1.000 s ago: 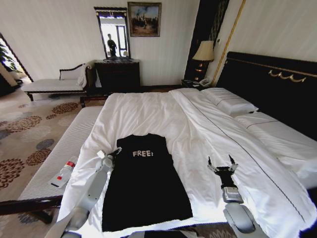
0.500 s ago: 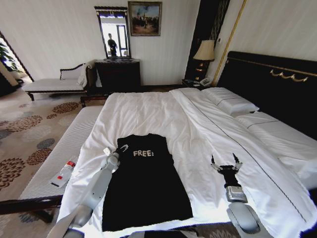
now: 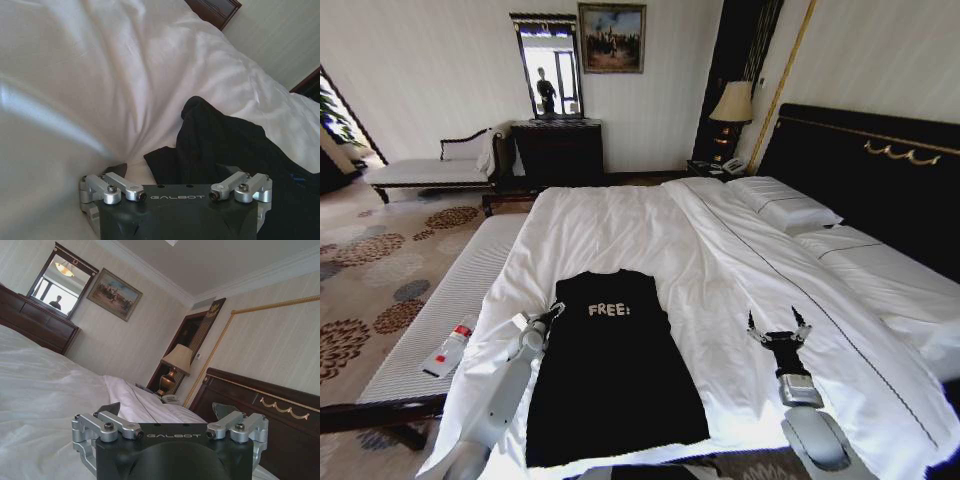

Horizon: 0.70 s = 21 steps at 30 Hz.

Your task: Fold the clothes on the bed.

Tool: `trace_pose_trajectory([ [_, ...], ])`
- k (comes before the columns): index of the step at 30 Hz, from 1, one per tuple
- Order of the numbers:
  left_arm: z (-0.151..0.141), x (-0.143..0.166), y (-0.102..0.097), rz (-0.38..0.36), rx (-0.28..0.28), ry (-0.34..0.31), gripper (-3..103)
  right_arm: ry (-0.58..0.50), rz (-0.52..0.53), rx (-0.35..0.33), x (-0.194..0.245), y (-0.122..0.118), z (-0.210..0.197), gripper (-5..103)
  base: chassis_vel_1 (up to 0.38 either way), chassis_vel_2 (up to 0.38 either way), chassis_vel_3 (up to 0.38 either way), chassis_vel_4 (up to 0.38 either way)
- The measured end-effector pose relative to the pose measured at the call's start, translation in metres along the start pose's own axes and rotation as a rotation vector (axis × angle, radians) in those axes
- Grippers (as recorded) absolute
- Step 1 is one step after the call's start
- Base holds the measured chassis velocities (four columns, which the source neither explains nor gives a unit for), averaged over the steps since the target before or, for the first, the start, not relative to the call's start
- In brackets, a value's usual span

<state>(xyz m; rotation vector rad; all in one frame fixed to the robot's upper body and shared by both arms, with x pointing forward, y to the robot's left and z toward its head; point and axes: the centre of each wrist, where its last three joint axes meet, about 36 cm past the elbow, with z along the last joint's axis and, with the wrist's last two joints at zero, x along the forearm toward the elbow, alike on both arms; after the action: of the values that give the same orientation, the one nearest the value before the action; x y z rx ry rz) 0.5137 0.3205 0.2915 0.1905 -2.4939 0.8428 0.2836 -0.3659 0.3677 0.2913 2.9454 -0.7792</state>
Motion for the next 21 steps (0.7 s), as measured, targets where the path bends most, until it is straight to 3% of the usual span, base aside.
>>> trace_pose_trajectory([
  [5,-0.006,0.000,-0.002,0.042,0.064,-0.009,100,0.001,0.001,0.008,0.003,-0.003,0.000,100,0.000,0.000,0.000,0.000],
  [8,-0.009,0.006,0.008,0.069,0.166,-0.025,100,0.001,-0.001,0.011,0.004,-0.002,0.001,100,0.000,0.000,0.000,0.000],
  [9,-0.009,0.006,0.008,0.069,0.166,-0.025,100,0.001,-0.001,0.011,0.004,-0.002,0.001,100,0.000,0.000,0.000,0.000],
  [12,-0.009,0.010,0.018,0.091,0.230,-0.031,92,-0.004,-0.007,0.018,0.002,-0.004,0.000,100,0.000,0.000,0.000,0.000],
  [15,-0.009,0.010,0.019,0.106,0.239,-0.033,86,-0.008,-0.012,0.025,0.000,-0.005,0.000,100,0.000,0.000,0.000,0.000],
  [18,-0.011,0.006,0.015,0.125,0.263,-0.036,70,-0.009,-0.017,0.033,0.000,-0.008,0.000,100,0.000,0.000,0.000,0.000],
  [21,-0.013,0.004,0.013,0.133,0.280,-0.037,68,-0.006,-0.015,0.039,0.001,-0.011,0.000,100,0.000,0.000,0.000,0.000],
])
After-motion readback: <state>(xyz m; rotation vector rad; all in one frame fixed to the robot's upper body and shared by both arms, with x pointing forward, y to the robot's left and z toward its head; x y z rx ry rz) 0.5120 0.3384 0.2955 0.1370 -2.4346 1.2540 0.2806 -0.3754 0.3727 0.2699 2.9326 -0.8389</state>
